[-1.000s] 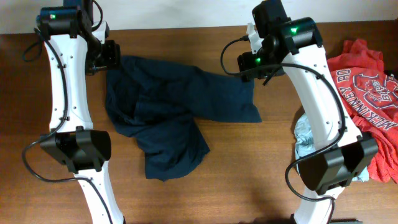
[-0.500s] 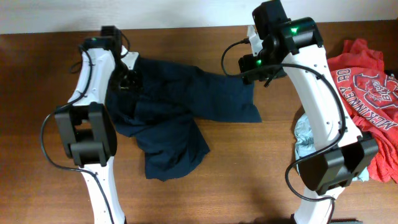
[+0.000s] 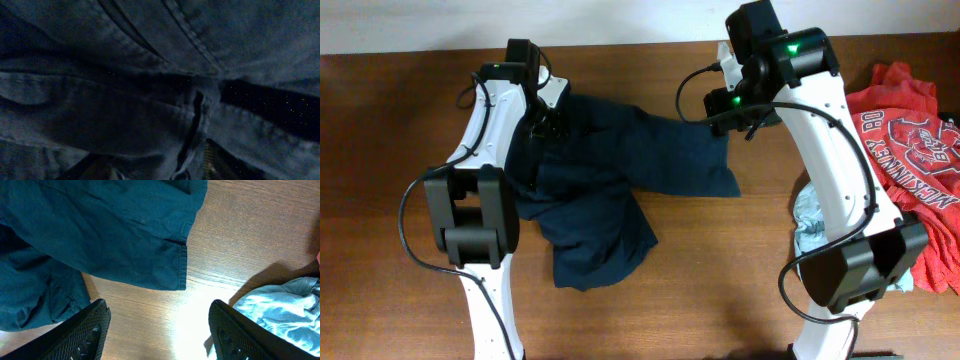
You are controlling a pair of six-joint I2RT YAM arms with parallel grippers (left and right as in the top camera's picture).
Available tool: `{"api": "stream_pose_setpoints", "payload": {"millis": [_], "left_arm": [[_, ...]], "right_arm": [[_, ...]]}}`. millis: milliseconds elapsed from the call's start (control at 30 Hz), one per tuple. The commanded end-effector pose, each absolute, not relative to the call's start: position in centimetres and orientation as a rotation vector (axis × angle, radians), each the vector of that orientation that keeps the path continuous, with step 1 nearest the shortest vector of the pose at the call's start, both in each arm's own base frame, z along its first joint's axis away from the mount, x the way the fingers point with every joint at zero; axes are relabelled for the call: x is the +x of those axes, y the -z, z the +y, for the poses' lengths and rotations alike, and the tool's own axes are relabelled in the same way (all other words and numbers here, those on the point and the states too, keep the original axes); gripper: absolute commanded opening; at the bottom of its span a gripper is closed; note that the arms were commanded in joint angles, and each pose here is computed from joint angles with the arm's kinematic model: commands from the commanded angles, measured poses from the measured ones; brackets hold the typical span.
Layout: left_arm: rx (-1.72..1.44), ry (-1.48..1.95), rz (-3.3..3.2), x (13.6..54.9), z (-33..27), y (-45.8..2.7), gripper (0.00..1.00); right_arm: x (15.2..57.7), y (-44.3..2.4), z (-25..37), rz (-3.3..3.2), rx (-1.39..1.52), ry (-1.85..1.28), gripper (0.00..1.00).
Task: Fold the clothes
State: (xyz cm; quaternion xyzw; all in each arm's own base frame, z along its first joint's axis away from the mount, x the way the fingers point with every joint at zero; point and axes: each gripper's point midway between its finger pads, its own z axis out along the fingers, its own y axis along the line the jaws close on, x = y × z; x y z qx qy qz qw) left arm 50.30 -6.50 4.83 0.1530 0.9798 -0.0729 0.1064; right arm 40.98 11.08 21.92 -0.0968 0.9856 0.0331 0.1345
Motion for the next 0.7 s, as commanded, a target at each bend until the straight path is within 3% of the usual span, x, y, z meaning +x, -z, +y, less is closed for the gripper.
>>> {"api": "stream_pose_setpoints", "payload": {"millis": [0, 33, 100, 233, 333, 400, 467, 500, 567, 667], "left_arm": [[0.472, 0.236, 2.863, 50.6, -6.8, -4.9, 0.44], [0.473, 0.234, 2.851, 50.8, -6.9, -5.0, 0.25], [0.472, 0.23, 2.833, 51.3, -6.9, -5.1, 0.0], [0.472, 0.228, 2.822, 51.5, -6.9, -5.7, 0.0], [0.456, 0.22, 2.797, 51.6, -6.4, -9.6, 0.0], [0.444, 0.204, 2.739, 51.9, -6.0, -13.9, 0.01], [0.429, 0.178, 2.636, 51.8, -5.5, -20.4, 0.0], [0.419, 0.155, 2.543, 51.1, -5.2, -25.8, 0.0], [0.404, 0.113, 2.465, 49.5, -4.7, -30.6, 0.0], [0.378, 0.037, 2.438, 47.6, -3.6, -33.5, 0.0]], "right_arm": [[41.0, -22.7, 10.4, 2.838, -0.271, -0.072, 0.67], [41.0, -22.7, 10.3, 2.838, -0.27, -0.067, 0.67], [41.0, -22.6, 10.3, 2.838, -0.27, -0.067, 0.67], [41.0, -22.6, 10.3, 2.838, -0.27, -0.066, 0.67], [41.0, -22.6, 10.0, 2.84, -0.267, -0.046, 0.67], [41.0, -22.6, 10.0, 2.84, -0.267, -0.045, 0.67], [41.0, -22.6, 10.0, 2.84, -0.266, -0.045, 0.67], [41.0, -22.6, 10.0, 2.841, -0.266, -0.045, 0.67], [40.8, -22.6, 10.0, 2.848, -0.267, -0.043, 0.68], [40.6, -22.4, 9.7, 2.861, -0.261, -0.04, 0.68]]}}
